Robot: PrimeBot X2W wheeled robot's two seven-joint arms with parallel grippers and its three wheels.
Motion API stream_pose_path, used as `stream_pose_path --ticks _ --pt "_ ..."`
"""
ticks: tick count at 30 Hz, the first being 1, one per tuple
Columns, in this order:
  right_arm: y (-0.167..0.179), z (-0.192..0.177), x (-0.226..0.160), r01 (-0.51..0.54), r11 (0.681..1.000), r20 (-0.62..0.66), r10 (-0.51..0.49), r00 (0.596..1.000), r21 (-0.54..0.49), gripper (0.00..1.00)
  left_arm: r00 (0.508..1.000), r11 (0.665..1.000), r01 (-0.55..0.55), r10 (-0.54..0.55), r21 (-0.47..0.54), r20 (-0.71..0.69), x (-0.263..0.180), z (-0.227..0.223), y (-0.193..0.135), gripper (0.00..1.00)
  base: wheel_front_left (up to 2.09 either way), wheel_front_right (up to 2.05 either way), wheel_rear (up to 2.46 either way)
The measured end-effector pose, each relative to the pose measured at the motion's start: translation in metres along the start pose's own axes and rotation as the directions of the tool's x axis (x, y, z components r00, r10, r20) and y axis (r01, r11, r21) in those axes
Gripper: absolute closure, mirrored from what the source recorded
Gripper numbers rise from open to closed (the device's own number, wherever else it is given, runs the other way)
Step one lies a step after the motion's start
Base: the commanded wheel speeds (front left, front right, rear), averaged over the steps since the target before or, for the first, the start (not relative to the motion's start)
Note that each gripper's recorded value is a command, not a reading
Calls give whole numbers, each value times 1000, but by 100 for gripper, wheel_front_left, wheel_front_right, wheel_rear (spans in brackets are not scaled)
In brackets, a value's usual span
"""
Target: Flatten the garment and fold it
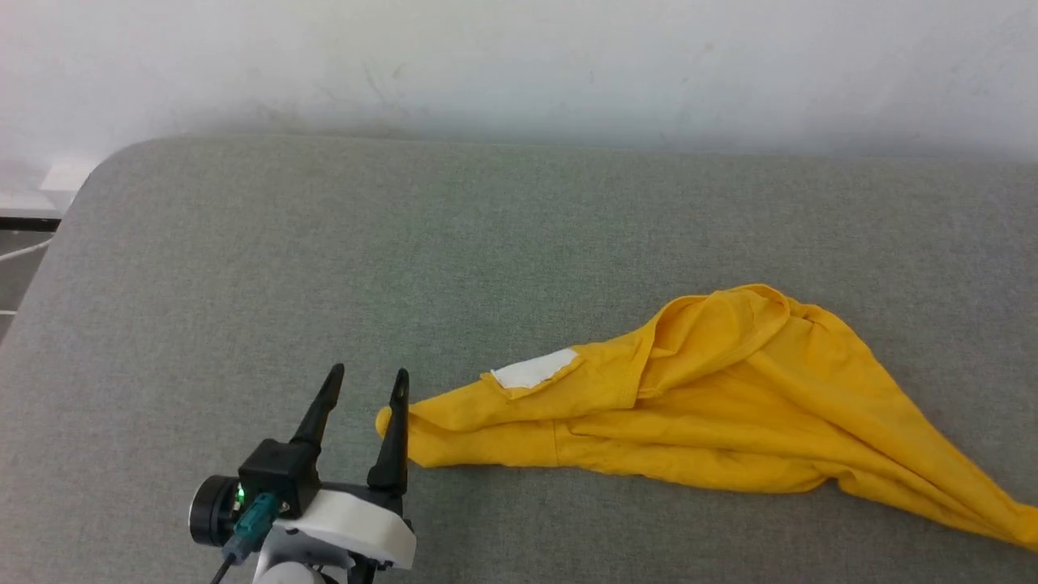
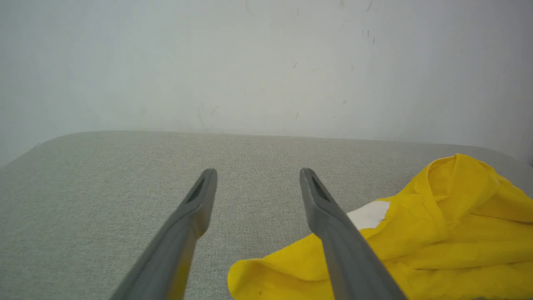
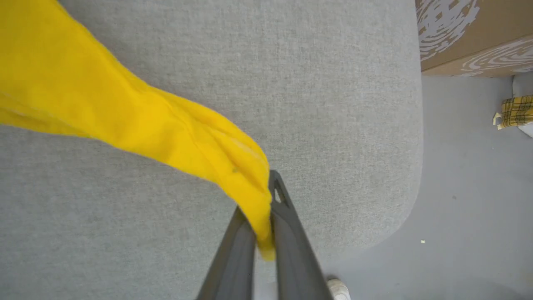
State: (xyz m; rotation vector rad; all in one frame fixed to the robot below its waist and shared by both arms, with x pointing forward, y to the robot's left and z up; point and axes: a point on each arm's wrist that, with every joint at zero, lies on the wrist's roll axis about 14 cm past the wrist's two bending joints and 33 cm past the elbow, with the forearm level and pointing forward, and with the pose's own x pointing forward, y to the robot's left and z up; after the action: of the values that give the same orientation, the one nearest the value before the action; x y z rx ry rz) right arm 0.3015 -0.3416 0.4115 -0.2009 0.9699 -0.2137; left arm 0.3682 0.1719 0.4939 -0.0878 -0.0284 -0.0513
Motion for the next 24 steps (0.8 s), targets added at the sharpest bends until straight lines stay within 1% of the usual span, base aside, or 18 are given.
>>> stream_pose_path --ticks 3,6,8,11,14,16,19,24 --pt "25 31 -3 -68 998 148 64 987 19 0 1000 1000 28 -28 5 -10 2 -4 -6 0 0 0 0" --pt "51 71 -18 -153 988 327 135 935 31 0 996 996 90 -90 13 -20 7 -6 -20 0 0 0 0" --pt "71 88 -31 -220 975 404 196 893 12 0 984 986 164 -163 11 -64 10 -13 -36 0 0 0 0" --pt "90 99 -48 -287 958 479 251 841 2 0 944 958 288 -284 1 -170 12 -29 -68 0 0 0 0" --pt "95 105 -57 -297 955 524 258 812 -9 0 889 921 390 -378 -3 -257 18 -39 -96 0 0 0 0" --pt "99 104 -59 -310 951 536 262 803 -2 0 846 896 444 -421 -7 -325 22 -47 -111 0 0 0 0" --pt "106 96 -57 -326 945 525 268 808 20 0 788 868 497 -454 -4 -416 28 -62 -126 0 0 0 0" --pt "102 77 -44 -303 951 483 235 844 65 0 706 818 575 -489 11 -513 40 -83 -144 0 0 0 0"
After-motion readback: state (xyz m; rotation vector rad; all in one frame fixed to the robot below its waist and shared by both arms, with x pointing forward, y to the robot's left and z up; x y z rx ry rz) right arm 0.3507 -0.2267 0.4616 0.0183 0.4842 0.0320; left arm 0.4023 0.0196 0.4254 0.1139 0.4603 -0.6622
